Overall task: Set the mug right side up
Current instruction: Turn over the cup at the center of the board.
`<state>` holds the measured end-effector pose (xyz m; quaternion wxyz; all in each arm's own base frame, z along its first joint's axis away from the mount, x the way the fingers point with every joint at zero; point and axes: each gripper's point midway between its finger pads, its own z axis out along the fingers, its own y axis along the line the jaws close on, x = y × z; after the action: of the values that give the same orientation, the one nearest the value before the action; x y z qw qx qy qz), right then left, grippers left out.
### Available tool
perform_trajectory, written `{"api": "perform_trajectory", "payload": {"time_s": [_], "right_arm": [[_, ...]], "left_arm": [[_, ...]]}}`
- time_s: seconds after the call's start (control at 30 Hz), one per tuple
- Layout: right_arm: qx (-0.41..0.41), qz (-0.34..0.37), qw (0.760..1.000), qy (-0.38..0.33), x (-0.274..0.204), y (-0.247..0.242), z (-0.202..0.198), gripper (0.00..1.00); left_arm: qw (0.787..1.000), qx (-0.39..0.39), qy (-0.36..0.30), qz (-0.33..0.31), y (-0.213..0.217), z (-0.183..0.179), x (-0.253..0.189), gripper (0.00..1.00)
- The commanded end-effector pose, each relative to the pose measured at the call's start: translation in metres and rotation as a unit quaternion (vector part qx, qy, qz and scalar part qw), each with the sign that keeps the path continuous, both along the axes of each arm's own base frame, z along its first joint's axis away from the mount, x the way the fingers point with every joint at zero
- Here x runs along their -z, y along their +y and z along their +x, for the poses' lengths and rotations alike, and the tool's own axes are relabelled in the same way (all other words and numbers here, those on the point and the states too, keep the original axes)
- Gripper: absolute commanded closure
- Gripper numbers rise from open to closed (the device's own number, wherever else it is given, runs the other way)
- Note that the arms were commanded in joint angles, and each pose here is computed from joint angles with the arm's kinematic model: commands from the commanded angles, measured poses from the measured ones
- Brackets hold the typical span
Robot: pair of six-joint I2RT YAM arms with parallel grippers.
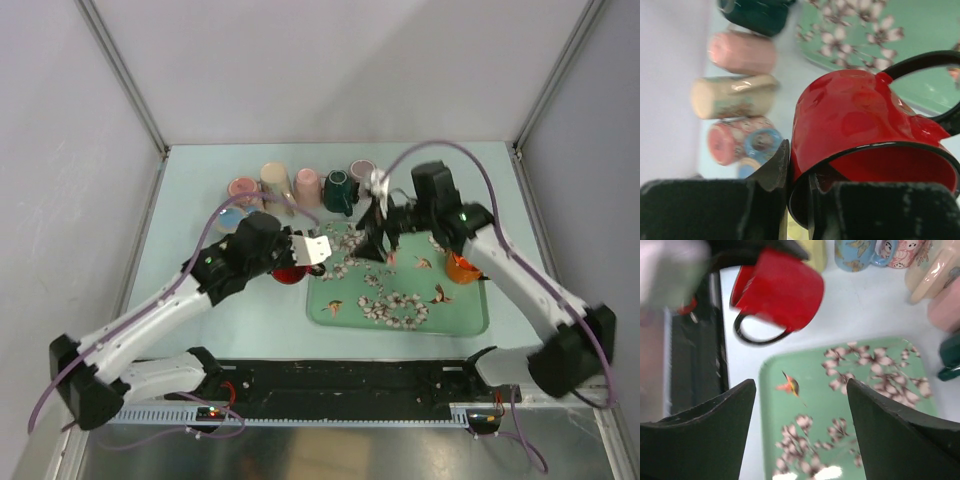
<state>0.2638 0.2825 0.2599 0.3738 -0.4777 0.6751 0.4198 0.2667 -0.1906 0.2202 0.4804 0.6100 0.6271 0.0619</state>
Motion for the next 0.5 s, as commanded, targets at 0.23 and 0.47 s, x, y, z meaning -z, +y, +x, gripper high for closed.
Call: {"api": "perform_trajectory", "payload": {"time_s": [0.23, 0.47], "right_arm": [[-0.073, -0.139, 0.95, -0.271, 0.05, -0.021, -0.058, 0.3], [-0.047, -0.158, 0.934, -0.318, 0.062, 0.001, -0.043, 0.27]], "left_arm": [[0.906, -0.127, 0.404, -0.022, -0.041, -0.047, 0.044, 1.0], [0.89, -0.137, 0.434, -0.032, -0.062, -0.037, 0.042, 1.0]]}}
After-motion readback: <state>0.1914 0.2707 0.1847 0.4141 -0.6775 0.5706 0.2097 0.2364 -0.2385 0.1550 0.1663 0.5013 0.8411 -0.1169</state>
